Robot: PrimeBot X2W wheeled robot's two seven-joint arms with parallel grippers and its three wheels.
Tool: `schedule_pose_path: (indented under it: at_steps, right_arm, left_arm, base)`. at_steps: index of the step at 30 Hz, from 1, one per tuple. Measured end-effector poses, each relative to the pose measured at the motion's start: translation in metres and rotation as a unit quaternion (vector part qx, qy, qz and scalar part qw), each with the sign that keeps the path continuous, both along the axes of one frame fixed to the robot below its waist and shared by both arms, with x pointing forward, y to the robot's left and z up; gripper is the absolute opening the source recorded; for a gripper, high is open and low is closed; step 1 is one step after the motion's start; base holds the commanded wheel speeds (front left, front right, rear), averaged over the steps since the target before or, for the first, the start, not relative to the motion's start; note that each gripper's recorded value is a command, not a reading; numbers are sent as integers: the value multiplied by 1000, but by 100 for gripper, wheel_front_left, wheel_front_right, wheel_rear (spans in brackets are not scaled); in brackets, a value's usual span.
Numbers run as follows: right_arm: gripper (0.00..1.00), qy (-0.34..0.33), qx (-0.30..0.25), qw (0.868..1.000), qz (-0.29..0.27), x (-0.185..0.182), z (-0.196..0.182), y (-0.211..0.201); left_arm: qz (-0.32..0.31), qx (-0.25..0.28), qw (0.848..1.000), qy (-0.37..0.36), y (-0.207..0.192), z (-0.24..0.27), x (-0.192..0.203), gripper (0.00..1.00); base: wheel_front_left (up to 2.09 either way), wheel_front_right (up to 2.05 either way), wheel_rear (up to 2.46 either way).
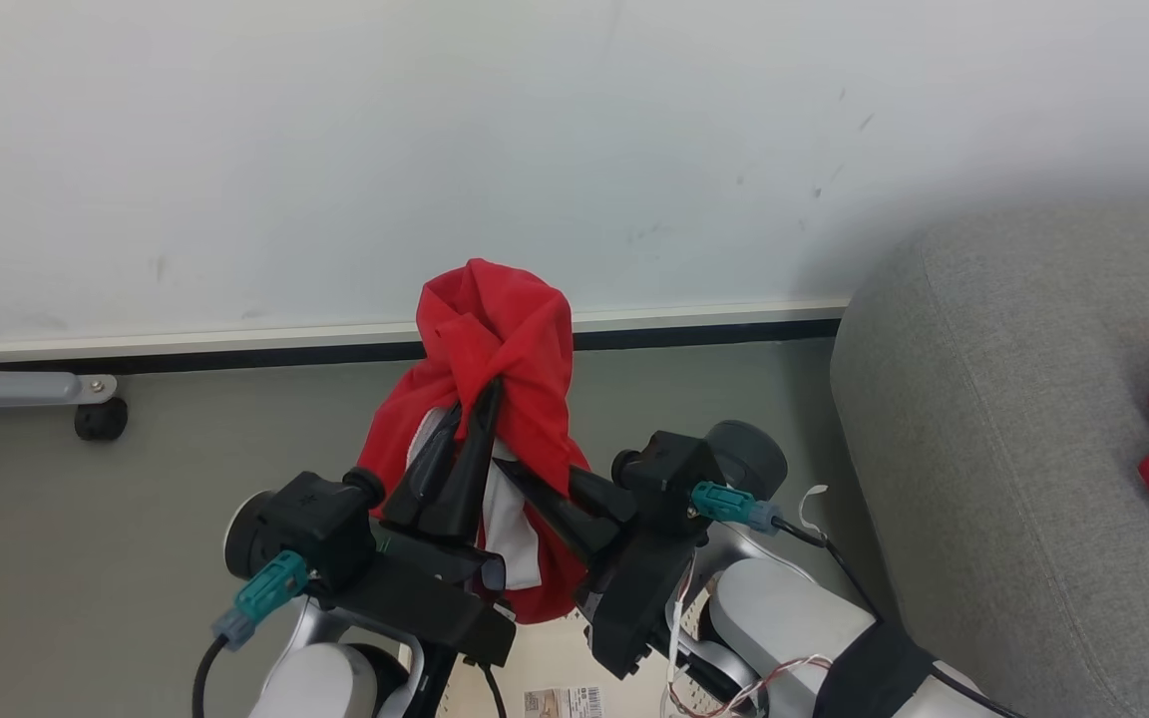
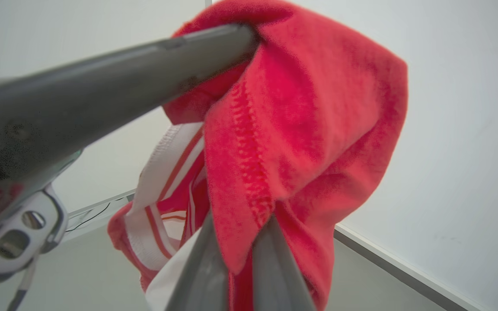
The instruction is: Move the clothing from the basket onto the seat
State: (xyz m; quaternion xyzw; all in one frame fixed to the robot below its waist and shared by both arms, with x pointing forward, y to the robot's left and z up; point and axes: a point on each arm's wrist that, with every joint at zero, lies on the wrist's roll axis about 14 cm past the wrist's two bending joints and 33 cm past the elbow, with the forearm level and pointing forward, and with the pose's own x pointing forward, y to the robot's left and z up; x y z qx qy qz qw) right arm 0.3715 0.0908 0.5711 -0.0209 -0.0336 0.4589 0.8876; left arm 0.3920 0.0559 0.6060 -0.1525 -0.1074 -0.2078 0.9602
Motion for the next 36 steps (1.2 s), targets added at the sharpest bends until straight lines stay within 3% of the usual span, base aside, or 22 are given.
schedule_pose_path:
  at_steps: [8,9,11,12,21,36]
  right_arm:
    - [0,3,16,1000,-12,8,3,-4]
    - [0,3,18,1000,-15,10,4,-5]
    - [0,2,22,999,-27,15,4,-10]
    - [0,4,23,999,-32,17,4,-12]
    - [0,1,35,995,-91,47,11,-39]
    - [0,7,46,983,-176,80,13,-92]
  left_arm:
    - [5,-2,1000,-2,2,2,1,2]
    - [5,-2,1000,-2,2,2,1,18]
    - [4,-2,1000,-4,2,3,1,67]
    - [4,-1,1000,-5,2,4,1,100]
    - [-6,11,1000,-14,-4,6,-1,100]
    - [-87,56,994,28,-45,-29,-25,100]
  base:
    - [0,0,0]
    - [0,0,0]
    - [0,0,0]
    - [0,0,0]
    - [0,0,0]
    - [0,0,0]
